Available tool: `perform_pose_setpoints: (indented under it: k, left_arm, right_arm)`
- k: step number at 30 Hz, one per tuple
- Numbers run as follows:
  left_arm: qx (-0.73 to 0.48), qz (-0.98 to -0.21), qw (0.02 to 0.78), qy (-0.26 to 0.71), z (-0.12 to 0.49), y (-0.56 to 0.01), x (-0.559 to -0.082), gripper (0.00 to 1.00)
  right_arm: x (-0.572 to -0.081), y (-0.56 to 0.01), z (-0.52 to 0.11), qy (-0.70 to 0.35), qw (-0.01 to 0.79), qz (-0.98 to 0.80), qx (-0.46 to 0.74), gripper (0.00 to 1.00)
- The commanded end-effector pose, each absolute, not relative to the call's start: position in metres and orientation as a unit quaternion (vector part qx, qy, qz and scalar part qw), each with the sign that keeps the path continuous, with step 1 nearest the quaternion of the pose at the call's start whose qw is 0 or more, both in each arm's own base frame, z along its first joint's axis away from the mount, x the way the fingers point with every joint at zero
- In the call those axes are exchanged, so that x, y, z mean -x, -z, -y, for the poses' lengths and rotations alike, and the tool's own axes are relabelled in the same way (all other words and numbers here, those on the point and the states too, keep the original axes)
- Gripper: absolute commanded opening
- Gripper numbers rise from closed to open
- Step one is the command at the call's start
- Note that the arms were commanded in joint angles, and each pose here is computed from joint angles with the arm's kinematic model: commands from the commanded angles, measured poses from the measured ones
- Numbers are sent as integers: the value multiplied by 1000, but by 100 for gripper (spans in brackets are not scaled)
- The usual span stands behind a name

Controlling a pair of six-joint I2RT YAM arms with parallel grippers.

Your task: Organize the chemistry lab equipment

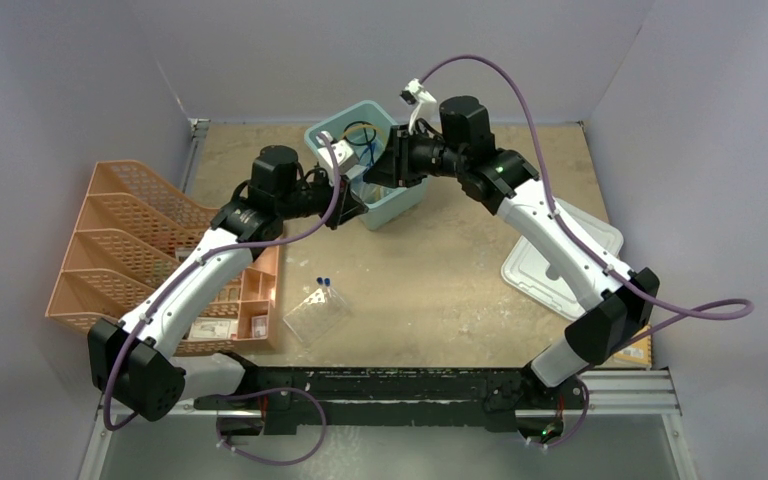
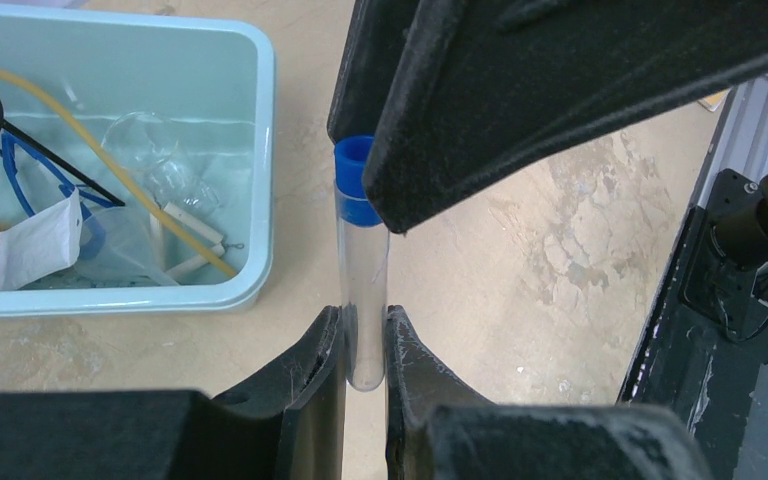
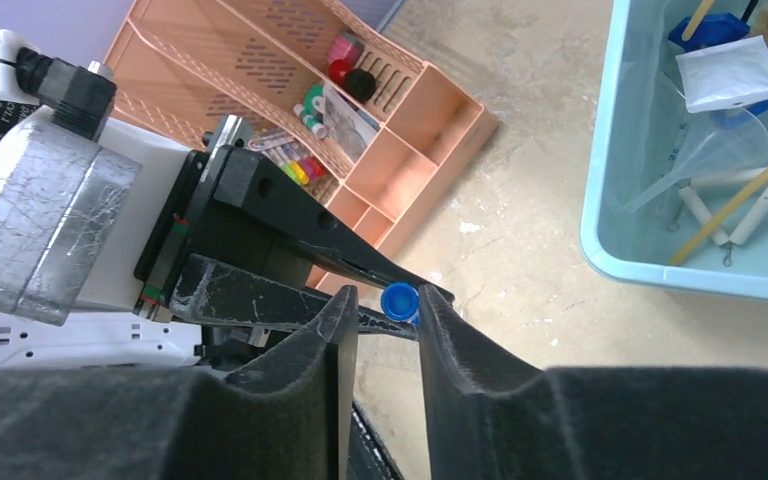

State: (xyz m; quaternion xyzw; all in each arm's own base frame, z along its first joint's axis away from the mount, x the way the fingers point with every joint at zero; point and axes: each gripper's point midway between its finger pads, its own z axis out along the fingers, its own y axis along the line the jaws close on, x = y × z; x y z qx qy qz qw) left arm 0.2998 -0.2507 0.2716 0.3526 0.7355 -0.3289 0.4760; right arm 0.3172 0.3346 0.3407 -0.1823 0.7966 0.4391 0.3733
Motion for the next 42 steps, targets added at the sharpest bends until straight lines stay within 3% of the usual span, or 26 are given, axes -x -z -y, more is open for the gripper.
perform_pose_setpoints:
  k: [1, 13, 19, 20, 23, 25, 33, 37, 42]
  left_arm:
    - [-382, -704, 500, 328, 253, -293, -299, 0]
    - [-384, -703, 502, 326, 253, -292, -300, 0]
    - [-375, -711, 501, 321, 251, -289, -301, 0]
    - [-357, -718, 503, 323, 250, -290, -305, 4]
    - [-306, -740, 499, 331, 250, -289, -312, 31]
    - [-277, -754, 498, 326, 246, -288, -317, 37]
    - [-234, -770, 518, 290, 228, -282, -324, 40]
    - [-192, -768, 550, 267, 216, -289, -334, 41]
    - [-9, -763, 621, 179, 160, -309, -364, 43]
  right_arm:
    - [-312, -365, -337, -458, 384, -775, 204, 29]
    - [-311, -346, -341, -456, 352, -790, 207, 31]
    - [-311, -354, -339, -458, 371, -779, 212, 16]
    - [-312, -355, -338, -454, 377, -780, 211, 14]
    - [-319, -354, -331, -431, 404, -778, 214, 11]
    - [-328, -348, -322, -397, 431, -783, 209, 10]
    - [-349, -319, -281, -288, 504, -792, 188, 11]
    - [-336, -302, -268, -266, 516, -790, 199, 11]
    - [-304, -271, -272, -255, 515, -786, 227, 12]
